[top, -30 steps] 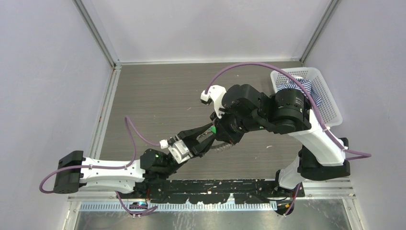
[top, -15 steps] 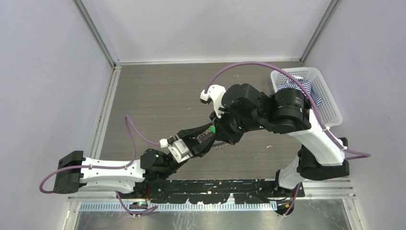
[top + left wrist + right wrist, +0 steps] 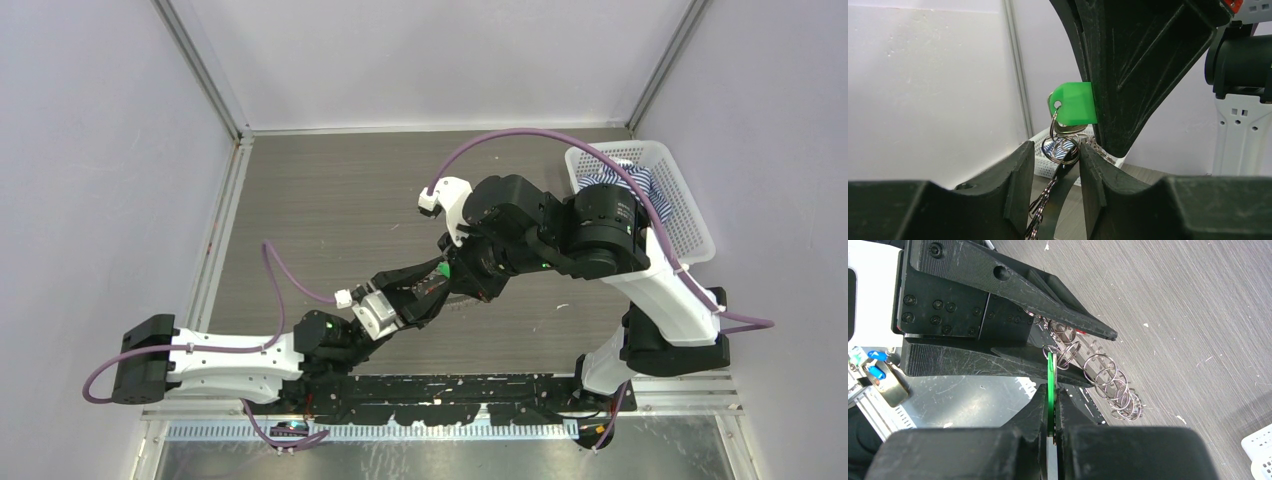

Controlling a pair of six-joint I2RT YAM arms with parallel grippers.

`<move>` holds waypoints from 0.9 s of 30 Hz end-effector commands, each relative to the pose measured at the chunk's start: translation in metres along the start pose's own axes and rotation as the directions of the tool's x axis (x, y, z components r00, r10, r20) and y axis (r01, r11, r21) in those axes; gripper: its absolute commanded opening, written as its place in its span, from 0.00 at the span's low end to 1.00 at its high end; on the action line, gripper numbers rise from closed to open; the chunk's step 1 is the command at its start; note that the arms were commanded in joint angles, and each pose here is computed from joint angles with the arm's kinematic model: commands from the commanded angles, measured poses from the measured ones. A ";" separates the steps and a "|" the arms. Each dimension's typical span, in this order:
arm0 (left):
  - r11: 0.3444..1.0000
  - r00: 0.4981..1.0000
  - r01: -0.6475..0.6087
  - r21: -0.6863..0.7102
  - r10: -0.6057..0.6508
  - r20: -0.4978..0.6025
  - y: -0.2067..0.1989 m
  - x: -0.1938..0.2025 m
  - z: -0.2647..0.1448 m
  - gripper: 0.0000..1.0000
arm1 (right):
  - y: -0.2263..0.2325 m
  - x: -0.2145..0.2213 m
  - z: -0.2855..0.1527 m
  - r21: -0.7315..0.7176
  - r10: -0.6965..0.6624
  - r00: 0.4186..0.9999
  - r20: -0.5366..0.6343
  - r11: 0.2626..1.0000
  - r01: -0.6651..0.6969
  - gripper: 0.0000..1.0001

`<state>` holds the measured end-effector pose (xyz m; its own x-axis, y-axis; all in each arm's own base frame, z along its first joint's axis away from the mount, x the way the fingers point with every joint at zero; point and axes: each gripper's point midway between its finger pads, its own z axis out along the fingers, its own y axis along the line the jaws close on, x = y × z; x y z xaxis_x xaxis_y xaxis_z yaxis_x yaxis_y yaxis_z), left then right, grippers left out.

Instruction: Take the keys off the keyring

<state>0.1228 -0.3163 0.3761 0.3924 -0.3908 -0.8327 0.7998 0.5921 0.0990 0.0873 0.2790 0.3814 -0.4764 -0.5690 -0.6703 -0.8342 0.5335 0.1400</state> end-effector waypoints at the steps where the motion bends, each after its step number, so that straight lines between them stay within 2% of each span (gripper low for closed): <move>1: 1.000 1.000 0.016 -0.010 -0.016 0.017 0.001 -0.004 0.001 0.38 | 0.002 -0.006 -0.020 -0.023 0.013 0.998 0.068 1.000 -0.011 0.01; 10: 1.000 1.000 -0.005 -0.013 0.005 -0.008 0.001 0.000 0.003 0.31 | 0.004 -0.008 -0.022 -0.036 0.015 0.996 0.084 0.999 -0.012 0.01; 14: 1.000 1.000 -0.014 -0.021 0.013 -0.010 0.003 -0.001 0.004 0.24 | 0.004 -0.007 -0.021 -0.040 0.015 0.997 0.081 0.999 -0.011 0.01; 19: 0.999 1.000 -0.014 -0.038 0.014 -0.003 0.007 -0.004 0.003 0.23 | 0.006 -0.006 -0.020 -0.047 0.017 0.997 0.077 0.999 -0.014 0.01; 21: 0.999 1.000 -0.014 -0.037 0.014 0.011 0.007 -0.007 0.003 0.26 | 0.005 -0.005 -0.019 -0.045 0.019 0.997 0.072 0.999 -0.016 0.01; 23: 0.999 1.000 -0.012 -0.033 0.013 0.027 0.007 -0.012 0.003 0.36 | 0.005 -0.005 -0.018 -0.045 0.020 0.997 0.070 0.999 -0.017 0.01; 27: 1.000 0.999 -0.012 -0.012 0.012 0.050 0.004 -0.019 0.004 0.40 | 0.006 -0.006 -0.018 -0.048 0.021 0.997 0.075 0.999 -0.017 0.01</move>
<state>0.1262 -0.3186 0.3687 0.3996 -0.3529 -0.8461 0.7872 0.6051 0.1194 0.0853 0.2747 0.3813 -0.4854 -0.5636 -0.6684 -0.8294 0.5386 0.1482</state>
